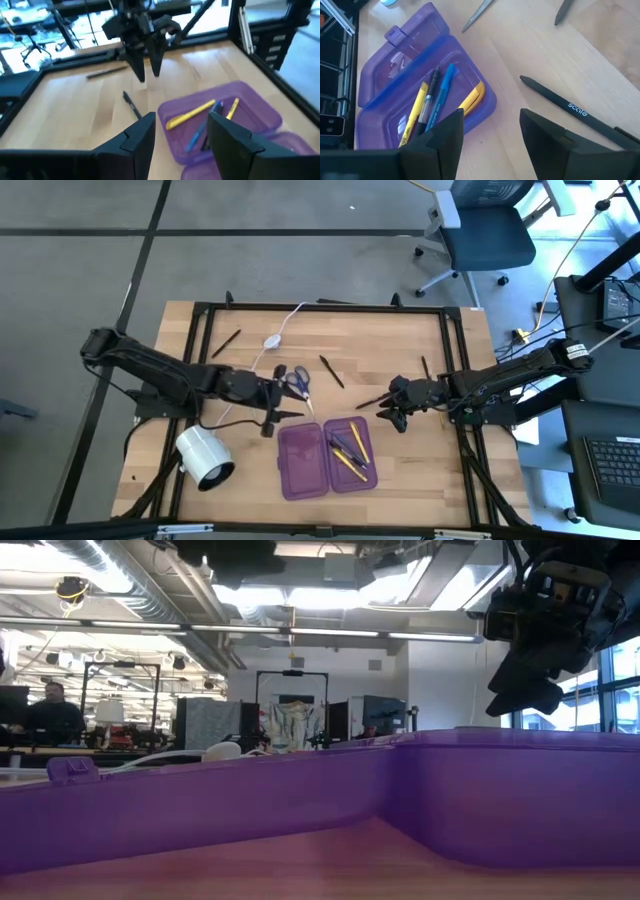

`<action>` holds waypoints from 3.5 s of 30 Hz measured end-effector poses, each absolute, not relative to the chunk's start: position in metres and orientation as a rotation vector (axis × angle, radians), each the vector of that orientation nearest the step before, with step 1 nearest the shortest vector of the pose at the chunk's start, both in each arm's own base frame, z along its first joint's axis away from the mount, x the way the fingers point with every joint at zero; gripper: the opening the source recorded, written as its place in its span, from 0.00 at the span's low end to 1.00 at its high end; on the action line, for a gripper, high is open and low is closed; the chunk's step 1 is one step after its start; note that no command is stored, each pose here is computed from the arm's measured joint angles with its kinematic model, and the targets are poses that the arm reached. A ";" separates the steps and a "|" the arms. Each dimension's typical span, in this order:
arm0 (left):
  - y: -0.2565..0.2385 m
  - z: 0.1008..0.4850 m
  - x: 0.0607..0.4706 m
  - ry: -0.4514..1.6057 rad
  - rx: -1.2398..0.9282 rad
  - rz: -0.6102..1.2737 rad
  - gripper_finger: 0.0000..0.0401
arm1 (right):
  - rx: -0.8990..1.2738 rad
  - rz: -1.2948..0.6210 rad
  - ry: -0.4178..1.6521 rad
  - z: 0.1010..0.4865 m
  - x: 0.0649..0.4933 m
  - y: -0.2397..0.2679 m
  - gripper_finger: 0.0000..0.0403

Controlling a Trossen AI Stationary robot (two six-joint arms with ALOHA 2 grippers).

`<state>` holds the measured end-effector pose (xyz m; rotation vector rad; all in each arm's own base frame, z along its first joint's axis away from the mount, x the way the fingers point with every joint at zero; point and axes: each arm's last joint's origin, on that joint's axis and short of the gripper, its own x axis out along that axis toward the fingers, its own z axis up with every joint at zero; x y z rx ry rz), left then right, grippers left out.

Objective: Pick & place school supplies into a supply box
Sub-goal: Put the black pen into the purple supply box

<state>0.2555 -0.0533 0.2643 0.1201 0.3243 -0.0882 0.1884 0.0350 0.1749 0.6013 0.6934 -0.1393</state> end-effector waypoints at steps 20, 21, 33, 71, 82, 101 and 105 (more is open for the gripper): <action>-0.063 0.278 0.246 0.249 0.096 -0.136 0.42 | 0.601 -0.139 0.693 0.175 0.189 0.035 0.49; -0.063 0.279 0.245 0.245 0.096 -0.136 0.41 | 0.598 -0.137 0.691 0.175 0.189 0.035 0.49; -0.055 0.306 0.217 0.158 0.098 -0.109 0.42 | 0.528 -0.123 0.663 0.177 0.190 0.035 0.49; -0.021 0.297 0.138 0.031 0.031 0.092 0.42 | 0.709 -1.135 1.164 0.188 0.164 -0.043 0.49; -0.011 0.265 0.109 -0.069 -0.003 0.215 0.41 | 0.678 -0.886 1.049 0.190 0.190 -0.048 0.49; -0.011 0.261 0.108 -0.070 -0.003 0.214 0.42 | 0.179 -0.193 1.275 0.168 0.214 -0.037 0.49; -0.011 0.261 0.108 -0.067 -0.002 0.213 0.41 | 0.109 -0.125 1.347 0.153 0.221 -0.031 0.49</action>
